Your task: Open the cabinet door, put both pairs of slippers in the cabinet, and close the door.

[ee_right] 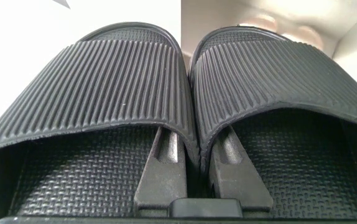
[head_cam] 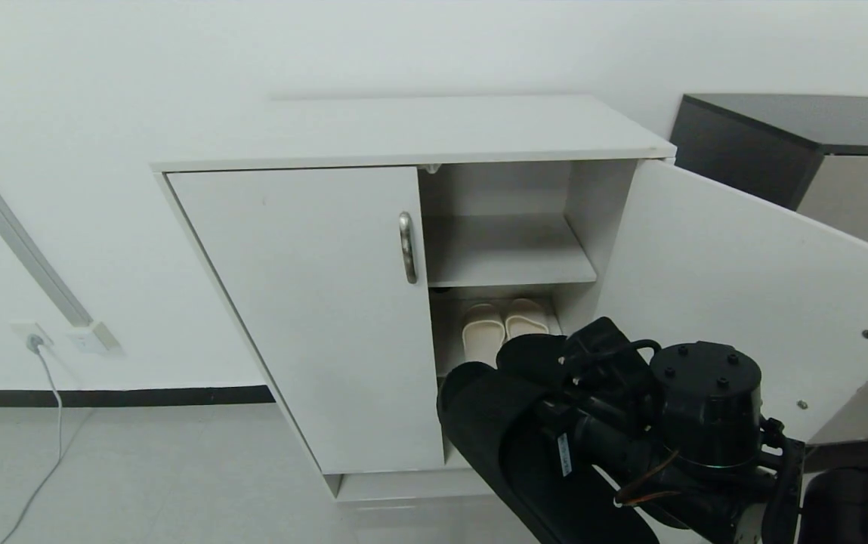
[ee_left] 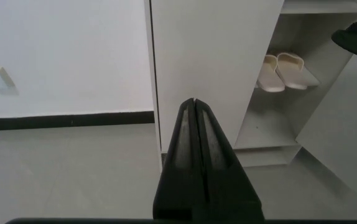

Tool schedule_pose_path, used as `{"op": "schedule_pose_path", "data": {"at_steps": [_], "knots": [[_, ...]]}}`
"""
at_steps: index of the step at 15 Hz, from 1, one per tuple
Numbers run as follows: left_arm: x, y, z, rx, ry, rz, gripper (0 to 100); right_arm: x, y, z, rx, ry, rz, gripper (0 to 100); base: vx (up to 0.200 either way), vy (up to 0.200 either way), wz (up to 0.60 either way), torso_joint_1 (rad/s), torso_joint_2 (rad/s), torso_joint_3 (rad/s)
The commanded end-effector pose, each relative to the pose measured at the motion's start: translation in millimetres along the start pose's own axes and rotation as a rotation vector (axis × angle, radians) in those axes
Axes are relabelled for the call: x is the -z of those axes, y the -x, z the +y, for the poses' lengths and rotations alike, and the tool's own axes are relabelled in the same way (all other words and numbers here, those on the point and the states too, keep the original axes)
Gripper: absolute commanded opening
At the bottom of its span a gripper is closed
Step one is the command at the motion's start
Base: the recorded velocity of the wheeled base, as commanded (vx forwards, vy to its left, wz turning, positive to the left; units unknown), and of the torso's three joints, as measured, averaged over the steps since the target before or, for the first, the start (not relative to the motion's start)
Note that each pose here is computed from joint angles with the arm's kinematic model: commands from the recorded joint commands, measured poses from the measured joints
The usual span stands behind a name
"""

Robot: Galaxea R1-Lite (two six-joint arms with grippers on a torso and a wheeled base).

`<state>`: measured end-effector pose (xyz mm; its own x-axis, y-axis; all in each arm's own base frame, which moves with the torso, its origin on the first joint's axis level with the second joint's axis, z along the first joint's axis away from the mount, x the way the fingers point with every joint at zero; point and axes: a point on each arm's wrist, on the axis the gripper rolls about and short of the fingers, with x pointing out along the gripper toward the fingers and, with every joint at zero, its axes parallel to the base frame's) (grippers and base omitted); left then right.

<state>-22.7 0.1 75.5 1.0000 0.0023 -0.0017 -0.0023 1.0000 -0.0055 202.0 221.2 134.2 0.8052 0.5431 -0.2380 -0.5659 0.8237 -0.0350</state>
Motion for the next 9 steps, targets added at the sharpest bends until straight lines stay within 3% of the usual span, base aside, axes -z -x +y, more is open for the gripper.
{"op": "schedule_pose_path", "data": {"at_steps": [1,9], "knots": [[0.0,0.0,0.0,-0.001,0.001,0.0,0,0.2,0.2,0.1,0.0,0.0,0.0,0,0.0,0.0,0.0,-0.119,0.45,0.339],[0.0,0.0,0.0,-0.001,0.002,0.0,0,1.4,0.2,0.2,-0.002,0.001,0.005,0,0.0,0.0,0.0,-0.047,0.41,0.357]]}}
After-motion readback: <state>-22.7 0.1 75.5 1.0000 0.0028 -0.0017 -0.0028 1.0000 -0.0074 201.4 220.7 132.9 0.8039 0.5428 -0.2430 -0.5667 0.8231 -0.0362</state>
